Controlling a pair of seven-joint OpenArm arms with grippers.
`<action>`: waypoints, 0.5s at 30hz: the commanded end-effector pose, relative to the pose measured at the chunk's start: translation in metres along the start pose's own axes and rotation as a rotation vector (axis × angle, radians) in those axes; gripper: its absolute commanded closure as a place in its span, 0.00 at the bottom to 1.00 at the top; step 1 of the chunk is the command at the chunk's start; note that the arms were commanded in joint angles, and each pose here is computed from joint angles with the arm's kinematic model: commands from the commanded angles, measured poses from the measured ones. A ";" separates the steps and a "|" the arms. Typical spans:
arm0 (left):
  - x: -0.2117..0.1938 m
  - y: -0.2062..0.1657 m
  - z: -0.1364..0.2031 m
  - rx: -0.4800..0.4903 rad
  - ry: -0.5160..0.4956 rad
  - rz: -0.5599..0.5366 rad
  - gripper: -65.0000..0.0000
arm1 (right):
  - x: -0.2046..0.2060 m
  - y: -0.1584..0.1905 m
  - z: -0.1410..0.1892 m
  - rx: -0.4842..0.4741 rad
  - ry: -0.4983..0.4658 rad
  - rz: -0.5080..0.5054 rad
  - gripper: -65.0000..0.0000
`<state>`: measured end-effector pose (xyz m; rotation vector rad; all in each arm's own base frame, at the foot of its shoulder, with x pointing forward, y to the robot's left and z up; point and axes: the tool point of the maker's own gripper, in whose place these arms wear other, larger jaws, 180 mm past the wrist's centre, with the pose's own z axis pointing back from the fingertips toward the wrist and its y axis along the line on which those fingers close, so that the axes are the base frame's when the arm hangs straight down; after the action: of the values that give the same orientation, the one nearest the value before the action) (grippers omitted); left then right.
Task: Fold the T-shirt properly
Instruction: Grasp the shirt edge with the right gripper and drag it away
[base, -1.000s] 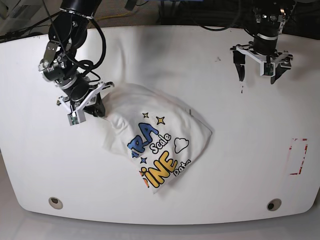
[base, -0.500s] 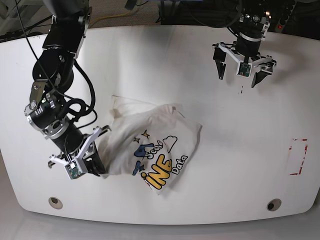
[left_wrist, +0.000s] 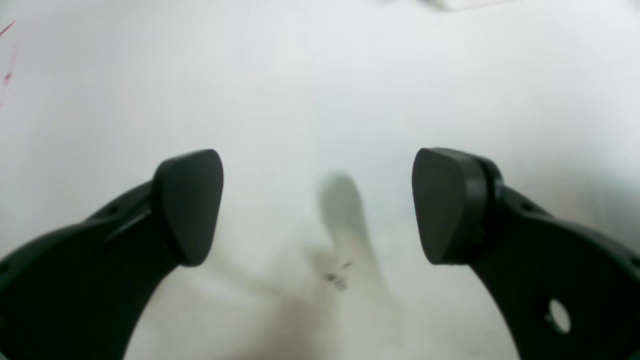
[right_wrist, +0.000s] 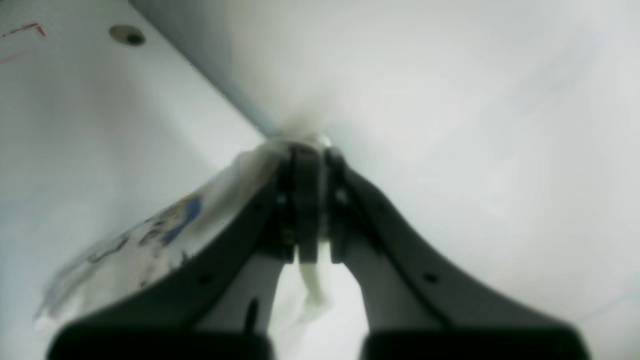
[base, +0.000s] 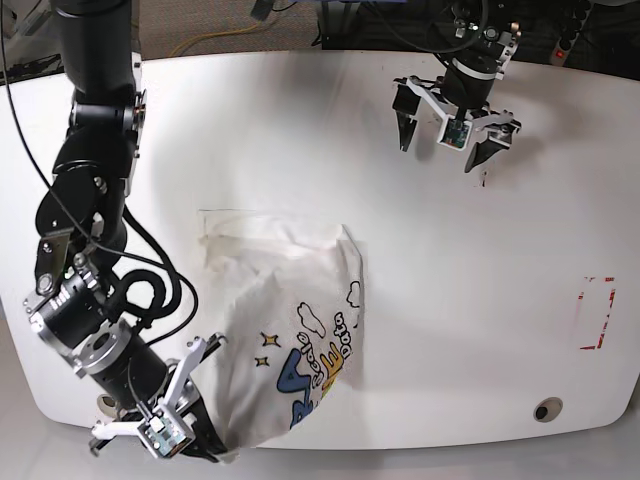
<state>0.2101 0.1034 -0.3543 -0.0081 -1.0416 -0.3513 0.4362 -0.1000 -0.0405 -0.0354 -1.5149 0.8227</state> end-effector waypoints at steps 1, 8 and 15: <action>0.015 -0.001 0.000 -0.001 -0.051 0.002 0.15 | 0.036 -0.017 0.002 -0.031 -0.088 0.046 1.00; 0.036 -0.014 -0.010 -0.014 -0.107 0.041 0.15 | 0.092 -0.054 -0.002 -0.079 -0.151 0.141 1.00; 0.056 -0.015 -0.025 0.001 -0.118 0.086 0.15 | 0.161 -0.080 0.012 -0.140 -0.256 0.227 1.00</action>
<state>0.2421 0.0727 -0.3370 -0.0672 -1.0994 -0.2924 0.4472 -0.0852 0.1084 -0.1998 -1.7509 0.9319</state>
